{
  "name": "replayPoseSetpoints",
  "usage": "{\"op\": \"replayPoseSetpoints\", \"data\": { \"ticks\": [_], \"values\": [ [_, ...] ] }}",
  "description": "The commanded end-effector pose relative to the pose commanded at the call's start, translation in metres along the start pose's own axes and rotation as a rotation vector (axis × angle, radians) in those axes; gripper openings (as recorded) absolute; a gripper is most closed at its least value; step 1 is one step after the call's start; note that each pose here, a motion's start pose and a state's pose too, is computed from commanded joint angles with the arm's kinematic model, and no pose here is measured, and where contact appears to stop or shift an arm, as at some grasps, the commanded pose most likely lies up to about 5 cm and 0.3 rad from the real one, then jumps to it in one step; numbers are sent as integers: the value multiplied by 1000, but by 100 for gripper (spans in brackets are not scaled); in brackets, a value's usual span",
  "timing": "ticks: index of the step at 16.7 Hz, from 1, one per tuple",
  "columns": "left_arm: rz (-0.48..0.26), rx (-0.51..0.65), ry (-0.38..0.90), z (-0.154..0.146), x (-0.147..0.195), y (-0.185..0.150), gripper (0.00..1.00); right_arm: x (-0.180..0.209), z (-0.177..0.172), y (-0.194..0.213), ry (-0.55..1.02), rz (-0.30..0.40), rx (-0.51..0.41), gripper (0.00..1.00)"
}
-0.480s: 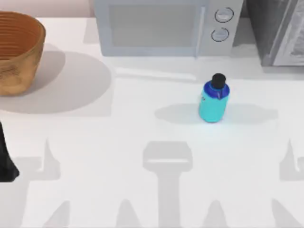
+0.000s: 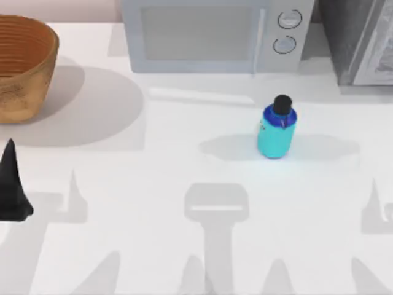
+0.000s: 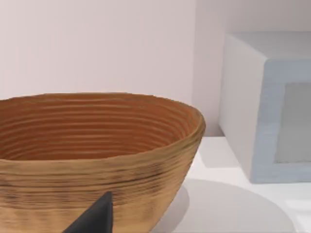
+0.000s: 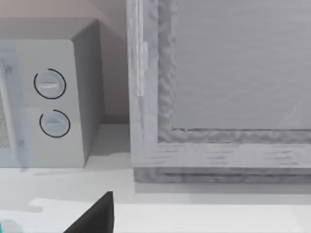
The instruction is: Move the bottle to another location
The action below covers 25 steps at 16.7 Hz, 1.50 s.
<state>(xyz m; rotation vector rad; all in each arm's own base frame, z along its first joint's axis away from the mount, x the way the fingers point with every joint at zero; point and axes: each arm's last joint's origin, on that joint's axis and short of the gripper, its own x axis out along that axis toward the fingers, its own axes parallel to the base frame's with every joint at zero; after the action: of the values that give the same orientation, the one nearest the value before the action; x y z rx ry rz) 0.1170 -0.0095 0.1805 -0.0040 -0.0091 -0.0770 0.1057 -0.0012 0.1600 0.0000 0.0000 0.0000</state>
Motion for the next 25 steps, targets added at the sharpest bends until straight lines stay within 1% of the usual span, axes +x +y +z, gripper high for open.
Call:
{"op": "replayPoseSetpoints", "data": {
  "ticks": [3,6,9,11,14,17,21,25],
  "values": [
    [-73,-2,5,16,19,-9,100,0,0,0,0,0,0,100],
    [-160,-4,11,28,50,-25,100,0,0,0,0,0,0,100],
    [-257,-6,11,30,87,-50,100,0,0,0,0,0,0,100],
    [-323,-7,12,23,112,-71,100,0,0,0,0,0,0,100],
    [-421,-6,14,-1,144,-109,100,0,0,0,0,0,0,100],
    [-514,-5,16,-37,164,-147,100,0,0,0,0,0,0,100],
    [-617,-2,15,-91,171,-189,100,0,0,0,0,0,0,100],
    [-691,0,12,-136,165,-214,100,0,0,0,0,0,0,100]
  ]
}}
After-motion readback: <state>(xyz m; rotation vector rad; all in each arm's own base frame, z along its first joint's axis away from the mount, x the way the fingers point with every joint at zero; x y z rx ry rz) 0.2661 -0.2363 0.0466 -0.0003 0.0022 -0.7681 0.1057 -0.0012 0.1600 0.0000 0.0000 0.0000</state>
